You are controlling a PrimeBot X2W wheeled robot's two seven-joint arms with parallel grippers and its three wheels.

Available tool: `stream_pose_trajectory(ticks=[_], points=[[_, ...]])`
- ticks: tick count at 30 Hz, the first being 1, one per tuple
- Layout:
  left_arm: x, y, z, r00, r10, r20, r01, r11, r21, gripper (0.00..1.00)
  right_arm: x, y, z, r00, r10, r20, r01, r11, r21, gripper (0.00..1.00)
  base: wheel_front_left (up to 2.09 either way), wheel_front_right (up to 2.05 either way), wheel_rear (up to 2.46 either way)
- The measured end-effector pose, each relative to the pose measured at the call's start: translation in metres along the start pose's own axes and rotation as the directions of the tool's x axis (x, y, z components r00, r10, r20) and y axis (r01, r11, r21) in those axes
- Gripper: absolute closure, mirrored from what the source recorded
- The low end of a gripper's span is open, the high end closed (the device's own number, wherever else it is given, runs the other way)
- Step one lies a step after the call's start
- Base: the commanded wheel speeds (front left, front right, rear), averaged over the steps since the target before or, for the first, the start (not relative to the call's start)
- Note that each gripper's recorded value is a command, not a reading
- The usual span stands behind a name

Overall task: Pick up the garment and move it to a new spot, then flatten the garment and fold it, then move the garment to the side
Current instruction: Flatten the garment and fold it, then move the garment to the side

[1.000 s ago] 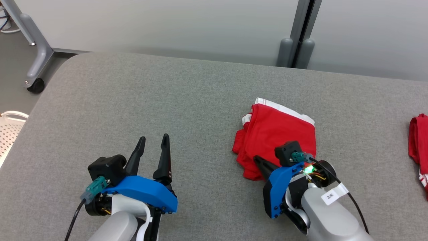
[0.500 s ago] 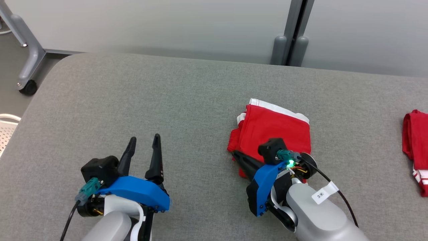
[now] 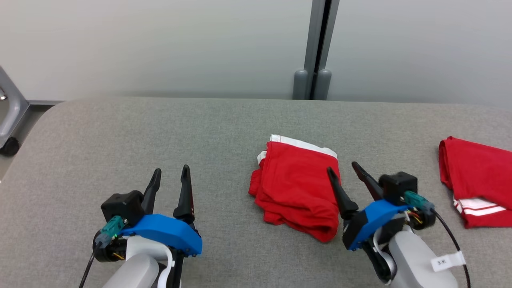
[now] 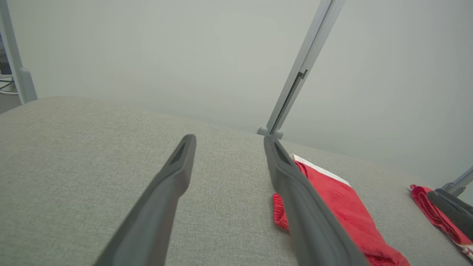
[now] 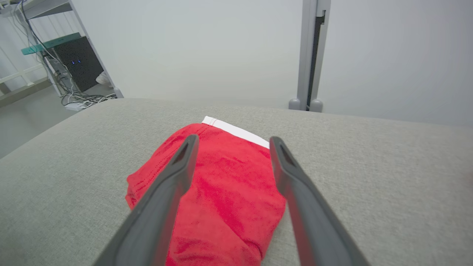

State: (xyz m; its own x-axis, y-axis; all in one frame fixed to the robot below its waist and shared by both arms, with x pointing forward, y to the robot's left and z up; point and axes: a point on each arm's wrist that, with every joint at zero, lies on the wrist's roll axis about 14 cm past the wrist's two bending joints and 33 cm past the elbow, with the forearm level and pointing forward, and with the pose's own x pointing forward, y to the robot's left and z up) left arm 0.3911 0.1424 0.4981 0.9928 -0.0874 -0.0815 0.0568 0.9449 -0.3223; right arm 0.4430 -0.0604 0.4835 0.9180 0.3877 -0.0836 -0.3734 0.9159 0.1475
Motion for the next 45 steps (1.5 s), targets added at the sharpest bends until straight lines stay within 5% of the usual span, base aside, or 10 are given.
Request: stream_pose_trajectory(ticks=[7, 13, 45], points=[[-0.012, -0.002, -0.019, 0.999, -0.019, -0.046, 0.019, 1.000, 0.009, 0.00, -0.052, -0.050, 0.006, 0.980, -0.186, 0.072, 0.186, 0.983, 0.004, 0.00, 0.00, 0.00, 0.00], [-0.027, 0.007, -0.035, 0.997, 0.009, -0.077, -0.009, 1.000, 0.000, 0.00, -0.084, -0.058, 0.004, 0.968, -0.238, 0.085, 0.235, 0.971, 0.047, 0.00, 0.00, 0.00, 0.00], [-0.037, 0.019, -0.030, 0.997, 0.040, -0.059, -0.038, 0.999, 0.031, 0.00, -0.090, -0.071, -0.002, 0.962, -0.275, 0.000, 0.274, 0.961, 0.036, 0.00, 0.00, 0.00, 0.00]])
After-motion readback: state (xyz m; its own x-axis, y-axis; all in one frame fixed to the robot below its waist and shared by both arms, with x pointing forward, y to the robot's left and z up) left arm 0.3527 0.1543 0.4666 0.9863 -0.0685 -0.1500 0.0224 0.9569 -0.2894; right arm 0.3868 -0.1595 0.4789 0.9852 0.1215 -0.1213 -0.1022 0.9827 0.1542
